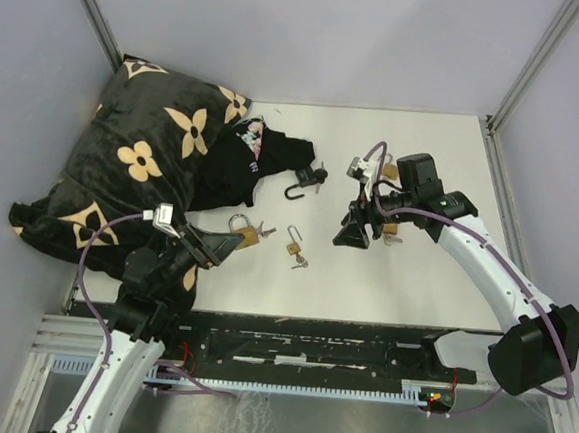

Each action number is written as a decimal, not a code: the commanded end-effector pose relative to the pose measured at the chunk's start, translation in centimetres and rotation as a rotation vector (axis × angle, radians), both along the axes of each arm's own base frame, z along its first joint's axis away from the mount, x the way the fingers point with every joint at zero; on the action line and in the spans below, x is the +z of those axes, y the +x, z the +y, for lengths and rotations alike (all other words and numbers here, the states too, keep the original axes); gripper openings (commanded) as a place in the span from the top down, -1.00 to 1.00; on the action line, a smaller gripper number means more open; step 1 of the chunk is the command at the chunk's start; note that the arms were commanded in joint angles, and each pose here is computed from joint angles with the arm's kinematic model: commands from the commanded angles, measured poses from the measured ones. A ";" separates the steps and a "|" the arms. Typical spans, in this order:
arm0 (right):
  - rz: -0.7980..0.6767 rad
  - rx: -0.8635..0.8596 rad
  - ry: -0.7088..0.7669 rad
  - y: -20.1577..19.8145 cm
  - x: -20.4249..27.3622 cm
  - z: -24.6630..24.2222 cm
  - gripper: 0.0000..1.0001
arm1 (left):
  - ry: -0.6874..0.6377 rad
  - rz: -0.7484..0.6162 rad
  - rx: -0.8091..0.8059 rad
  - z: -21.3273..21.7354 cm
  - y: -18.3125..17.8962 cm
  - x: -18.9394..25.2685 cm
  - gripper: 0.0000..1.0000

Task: Lock with the key
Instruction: Place the key at the center of the board.

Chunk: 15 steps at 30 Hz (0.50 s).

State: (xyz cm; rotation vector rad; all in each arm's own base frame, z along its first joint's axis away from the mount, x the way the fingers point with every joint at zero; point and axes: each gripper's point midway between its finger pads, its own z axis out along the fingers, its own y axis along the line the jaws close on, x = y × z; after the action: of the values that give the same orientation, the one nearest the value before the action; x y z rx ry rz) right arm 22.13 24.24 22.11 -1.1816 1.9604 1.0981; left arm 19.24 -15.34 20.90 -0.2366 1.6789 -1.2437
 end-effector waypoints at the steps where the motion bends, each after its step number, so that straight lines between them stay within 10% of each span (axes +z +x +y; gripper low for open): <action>1: -0.092 -0.092 0.108 2.6 1.0 -0.9 -0.43 | -0.030 0.067 0.072 0.5 1.5 -0.1 -0.72; 15: -0.089 -0.192 0.053 4.6 0.1 -2.5 -0.44 | 0.456 0.266 0.261 -5.5 7.1 -5.5 -0.52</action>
State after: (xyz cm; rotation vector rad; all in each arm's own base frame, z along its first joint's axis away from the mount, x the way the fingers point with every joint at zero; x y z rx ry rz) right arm 25.01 22.06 20.40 -1.0044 1.9812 1.0442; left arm 22.35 -21.43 14.16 -0.2725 2.0889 -0.9058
